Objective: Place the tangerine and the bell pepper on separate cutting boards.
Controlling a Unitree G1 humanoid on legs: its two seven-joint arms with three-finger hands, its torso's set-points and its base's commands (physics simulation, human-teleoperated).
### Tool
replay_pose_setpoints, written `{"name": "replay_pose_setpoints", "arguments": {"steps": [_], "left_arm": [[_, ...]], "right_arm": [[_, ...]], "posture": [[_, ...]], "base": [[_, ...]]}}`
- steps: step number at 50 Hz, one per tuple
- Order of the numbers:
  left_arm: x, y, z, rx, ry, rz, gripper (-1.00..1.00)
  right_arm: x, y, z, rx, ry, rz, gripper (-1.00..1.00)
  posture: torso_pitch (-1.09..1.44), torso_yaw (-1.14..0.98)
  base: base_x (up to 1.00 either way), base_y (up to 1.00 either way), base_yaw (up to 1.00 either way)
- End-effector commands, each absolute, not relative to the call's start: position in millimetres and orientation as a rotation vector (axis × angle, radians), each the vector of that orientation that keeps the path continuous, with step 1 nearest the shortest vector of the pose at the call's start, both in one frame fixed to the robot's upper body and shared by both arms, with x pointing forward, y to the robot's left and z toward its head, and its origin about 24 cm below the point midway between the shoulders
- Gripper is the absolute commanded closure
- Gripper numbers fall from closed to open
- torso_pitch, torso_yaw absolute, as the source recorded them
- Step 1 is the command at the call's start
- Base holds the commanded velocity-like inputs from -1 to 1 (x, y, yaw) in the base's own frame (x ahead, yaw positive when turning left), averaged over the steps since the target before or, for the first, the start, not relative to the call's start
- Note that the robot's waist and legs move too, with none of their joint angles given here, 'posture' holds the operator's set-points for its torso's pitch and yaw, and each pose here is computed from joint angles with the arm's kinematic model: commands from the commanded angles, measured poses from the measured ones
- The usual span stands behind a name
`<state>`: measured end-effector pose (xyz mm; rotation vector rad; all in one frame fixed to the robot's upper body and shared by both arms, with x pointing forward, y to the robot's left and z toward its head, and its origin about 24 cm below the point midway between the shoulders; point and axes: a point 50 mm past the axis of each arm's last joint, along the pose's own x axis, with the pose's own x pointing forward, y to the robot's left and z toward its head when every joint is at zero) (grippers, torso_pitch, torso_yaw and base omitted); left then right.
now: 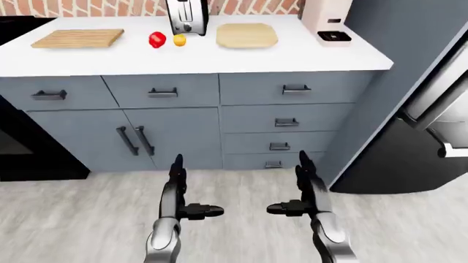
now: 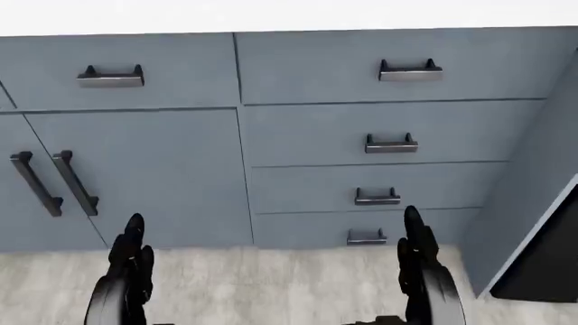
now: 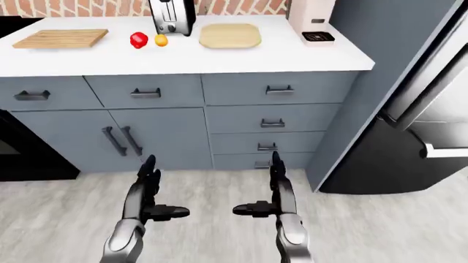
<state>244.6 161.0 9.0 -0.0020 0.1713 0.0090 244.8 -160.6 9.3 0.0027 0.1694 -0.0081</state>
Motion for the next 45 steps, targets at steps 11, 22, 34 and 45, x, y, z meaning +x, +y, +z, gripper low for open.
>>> {"name": "replay_pose_setpoints", "arguments": {"steps": [11, 22, 34, 45], "left_arm": [[260, 162, 61, 0.063, -0.001, -0.008, -1.0], [282, 160, 123, 0.108, -0.103, -0.031, -1.0], [299, 180, 202, 0.152, -0.251, 0.029, -1.0], [288, 187, 248, 0.206, -0.337, 0.061, -1.0]], "right_arm": [[260, -155, 77, -0.054, -0.094, 0.014, -1.0], [266, -153, 138, -0.079, -0.187, 0.037, -1.0], [280, -160, 218, -0.123, -0.356, 0.041, -1.0], [267, -168, 254, -0.12, -0.447, 0.005, -1.0]], "posture": [[0.0, 0.0], [0.0, 0.0], [0.0, 0.0], [0.0, 0.0]], "base": [[0.0, 0.0, 0.0], [0.0, 0.0, 0.0], [0.0, 0.0, 0.0], [0.09, 0.33, 0.0]]}}
